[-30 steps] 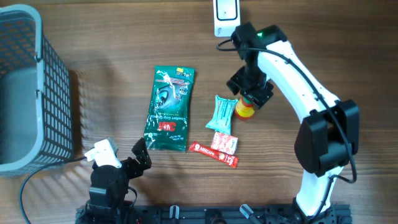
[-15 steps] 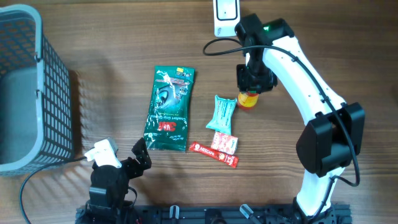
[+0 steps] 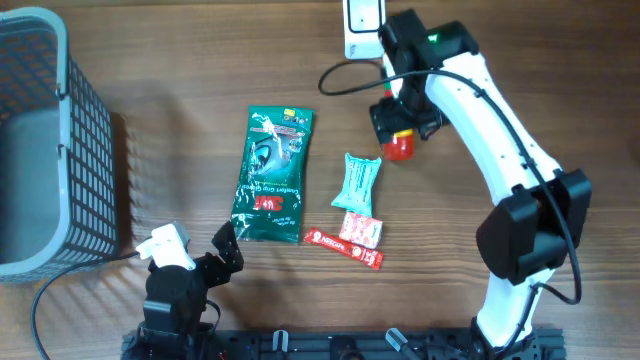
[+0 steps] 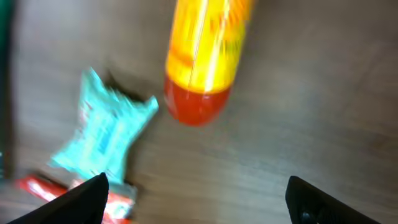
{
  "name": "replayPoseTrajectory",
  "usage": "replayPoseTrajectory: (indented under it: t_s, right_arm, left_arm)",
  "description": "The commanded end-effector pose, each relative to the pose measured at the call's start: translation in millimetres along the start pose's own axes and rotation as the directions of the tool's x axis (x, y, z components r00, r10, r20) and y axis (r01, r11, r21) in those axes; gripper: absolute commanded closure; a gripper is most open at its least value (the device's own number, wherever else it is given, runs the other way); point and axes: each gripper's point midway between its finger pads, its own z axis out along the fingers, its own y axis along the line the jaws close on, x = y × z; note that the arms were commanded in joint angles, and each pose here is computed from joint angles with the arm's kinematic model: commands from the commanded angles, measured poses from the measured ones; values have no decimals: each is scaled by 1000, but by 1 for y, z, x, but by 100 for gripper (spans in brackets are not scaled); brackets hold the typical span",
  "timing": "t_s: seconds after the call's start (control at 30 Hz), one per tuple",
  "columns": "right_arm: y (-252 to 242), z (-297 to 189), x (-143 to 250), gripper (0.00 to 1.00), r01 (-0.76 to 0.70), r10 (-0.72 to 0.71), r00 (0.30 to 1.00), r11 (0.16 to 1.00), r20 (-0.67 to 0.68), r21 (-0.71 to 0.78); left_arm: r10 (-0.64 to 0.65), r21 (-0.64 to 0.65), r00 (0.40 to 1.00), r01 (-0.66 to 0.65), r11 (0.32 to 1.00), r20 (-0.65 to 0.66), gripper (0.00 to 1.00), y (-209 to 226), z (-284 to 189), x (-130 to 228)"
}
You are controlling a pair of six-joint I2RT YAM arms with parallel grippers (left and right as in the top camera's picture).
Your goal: Scan the item barcode
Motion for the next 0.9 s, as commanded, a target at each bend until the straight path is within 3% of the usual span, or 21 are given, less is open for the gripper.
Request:
replayPoseTrajectory:
  t_s: [0.0,0.1,0.27,0.4,0.57,0.6,0.67,0.8,0.87]
  right_arm:
    - [-5,-29,-23,3,-130,128,982,992,142,-2]
    - [-4,-10,-39,0,-156,154,969,988,191,-4]
    - [-33,43,-87,4,-174,101,944,961,313,215]
    - [-28,101,-82,11,-119,63,976,955,206,271]
    - [-7,131,-73,12,-30,-9,991,957,131,290]
    - [-11,135,-72,16,-29,-11,992,947,123,319]
    - [-24,140,-70,36,-35,-9,994,925,113,378]
    - [-33,150,-66,56,-29,-6,997,909,83,416]
    - [-27,152,-63,61,-22,-5,997,925,71,378]
  left_arm:
    - [4,12,1000,-4,1000,-8,0,-2,1,3]
    - [4,12,1000,-4,1000,-8,0,-2,1,3]
    - [4,12,1000,-4,1000,-8,0,-2,1,3]
    - [4,12,1000,-4,1000,-8,0,-2,1,3]
    - [4,12,1000,-4,1000,-8,0,-2,1,3]
    - [4,12,1000,-4,1000,-8,0,-2,1,3]
    - [4,12,1000,-4,1000,-8,0,-2,1,3]
    - [4,12,1000,-4,1000,-8,0,-2,1,3]
    - [4,12,1000,-4,1000,-8,0,-2,1,3]
